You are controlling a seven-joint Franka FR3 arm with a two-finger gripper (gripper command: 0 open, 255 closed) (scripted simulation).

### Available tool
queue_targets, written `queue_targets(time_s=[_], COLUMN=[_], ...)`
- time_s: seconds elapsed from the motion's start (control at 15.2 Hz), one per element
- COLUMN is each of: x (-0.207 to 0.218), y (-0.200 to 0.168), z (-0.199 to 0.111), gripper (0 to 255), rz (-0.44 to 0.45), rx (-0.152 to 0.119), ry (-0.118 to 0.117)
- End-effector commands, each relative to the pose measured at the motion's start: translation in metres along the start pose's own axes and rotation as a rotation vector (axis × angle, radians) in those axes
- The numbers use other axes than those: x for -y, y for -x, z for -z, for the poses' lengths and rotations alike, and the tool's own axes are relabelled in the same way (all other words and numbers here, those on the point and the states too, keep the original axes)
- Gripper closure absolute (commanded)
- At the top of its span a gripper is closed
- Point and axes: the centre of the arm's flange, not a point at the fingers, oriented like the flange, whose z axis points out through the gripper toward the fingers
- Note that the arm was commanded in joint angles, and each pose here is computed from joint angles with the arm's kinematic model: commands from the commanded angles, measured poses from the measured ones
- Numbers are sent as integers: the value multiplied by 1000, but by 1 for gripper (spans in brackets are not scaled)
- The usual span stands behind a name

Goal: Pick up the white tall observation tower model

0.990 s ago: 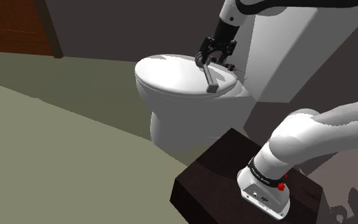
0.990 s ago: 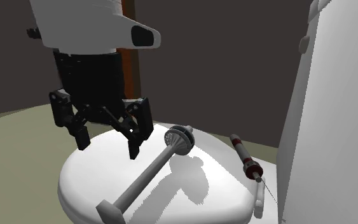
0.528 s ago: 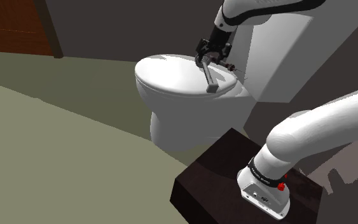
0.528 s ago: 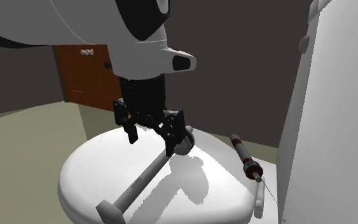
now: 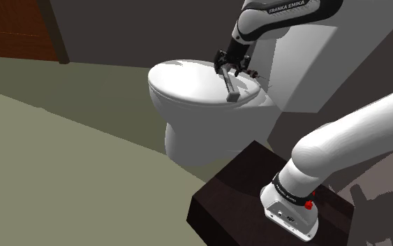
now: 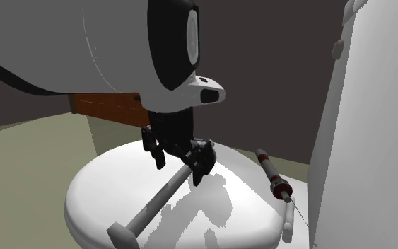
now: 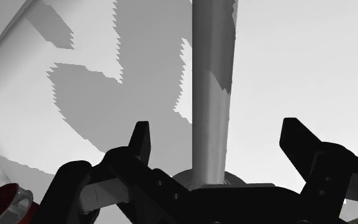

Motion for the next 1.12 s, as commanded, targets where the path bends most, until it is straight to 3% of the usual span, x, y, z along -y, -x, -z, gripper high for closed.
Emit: queue_targets(time_s=[0.0, 0.13, 0.2, 0.79, 1.06], x=[-2, -2, -3, -2, -1], y=[3, 3, 3, 3, -2], z=[-13, -13, -14, -13, 7], gripper=[0, 0, 255, 255, 255], rz=[0, 0, 0, 0, 0], rx=[-1, -1, -1, -1, -1], ry=[0, 0, 0, 0, 0])
